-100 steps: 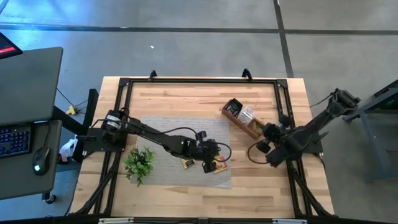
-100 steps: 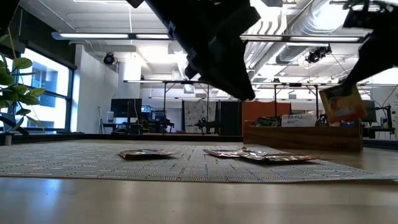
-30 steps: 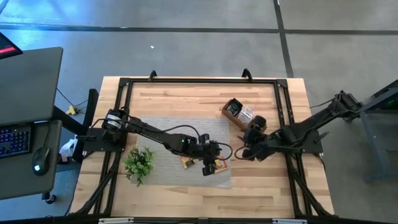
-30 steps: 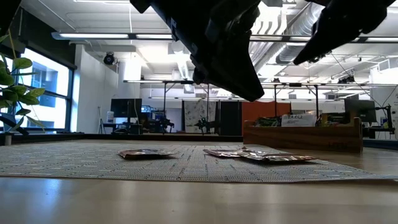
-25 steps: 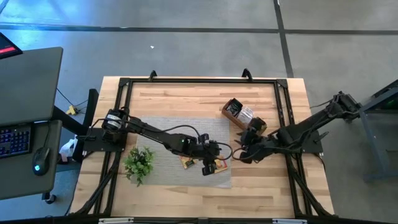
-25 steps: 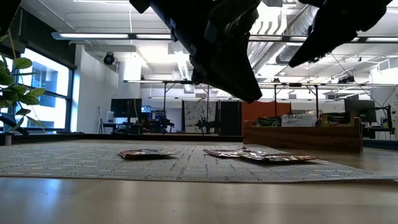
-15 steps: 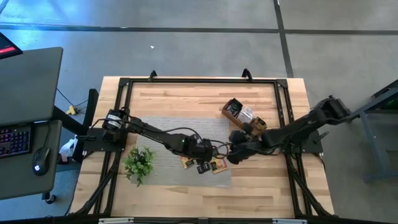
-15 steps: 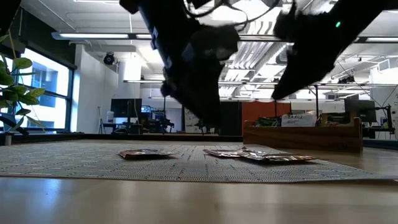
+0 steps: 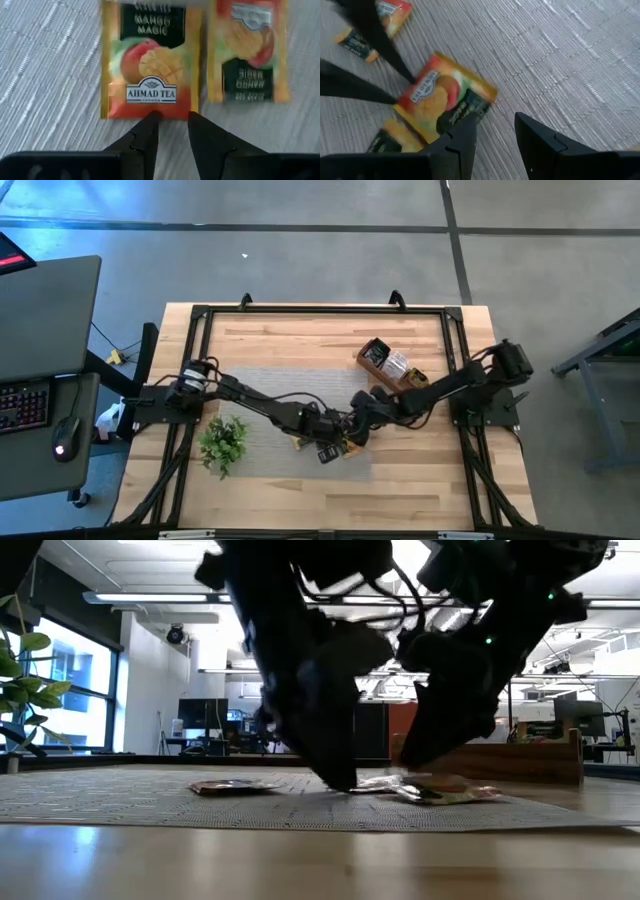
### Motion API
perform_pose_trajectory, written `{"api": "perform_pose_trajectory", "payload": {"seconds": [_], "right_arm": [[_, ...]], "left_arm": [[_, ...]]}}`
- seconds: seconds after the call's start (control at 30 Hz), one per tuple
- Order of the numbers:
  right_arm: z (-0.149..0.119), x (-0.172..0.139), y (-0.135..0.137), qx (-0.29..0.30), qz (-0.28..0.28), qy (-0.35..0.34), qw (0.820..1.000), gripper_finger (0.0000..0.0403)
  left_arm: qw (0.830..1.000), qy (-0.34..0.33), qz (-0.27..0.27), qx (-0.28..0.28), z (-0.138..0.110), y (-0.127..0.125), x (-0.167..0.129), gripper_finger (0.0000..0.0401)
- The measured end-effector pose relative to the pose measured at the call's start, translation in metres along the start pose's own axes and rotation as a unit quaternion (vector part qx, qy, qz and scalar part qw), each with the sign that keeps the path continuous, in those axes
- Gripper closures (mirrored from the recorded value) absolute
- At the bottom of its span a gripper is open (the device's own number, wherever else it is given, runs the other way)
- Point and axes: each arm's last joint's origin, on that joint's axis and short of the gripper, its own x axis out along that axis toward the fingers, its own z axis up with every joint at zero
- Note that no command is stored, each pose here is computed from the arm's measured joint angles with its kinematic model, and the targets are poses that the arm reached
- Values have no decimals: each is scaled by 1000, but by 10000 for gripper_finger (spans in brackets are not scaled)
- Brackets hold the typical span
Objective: Pick & Place Tea
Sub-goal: Put the yellow tea bag into the right section of the wooden organizer
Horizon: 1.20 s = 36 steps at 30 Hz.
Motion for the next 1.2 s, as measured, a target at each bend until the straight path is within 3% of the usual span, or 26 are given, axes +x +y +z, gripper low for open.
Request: {"api": "perform_pose_trajectory", "payload": {"seconds": [0.4, 1.2], "right_arm": [[5, 3, 1, 28, 28, -4, 999, 273], [0, 10, 0, 47, 24, 11, 999, 273]], "left_arm": [[1000, -19, 9, -2, 2, 0, 0, 297], [1000, -20, 11, 2, 2, 0, 1, 297]]}}
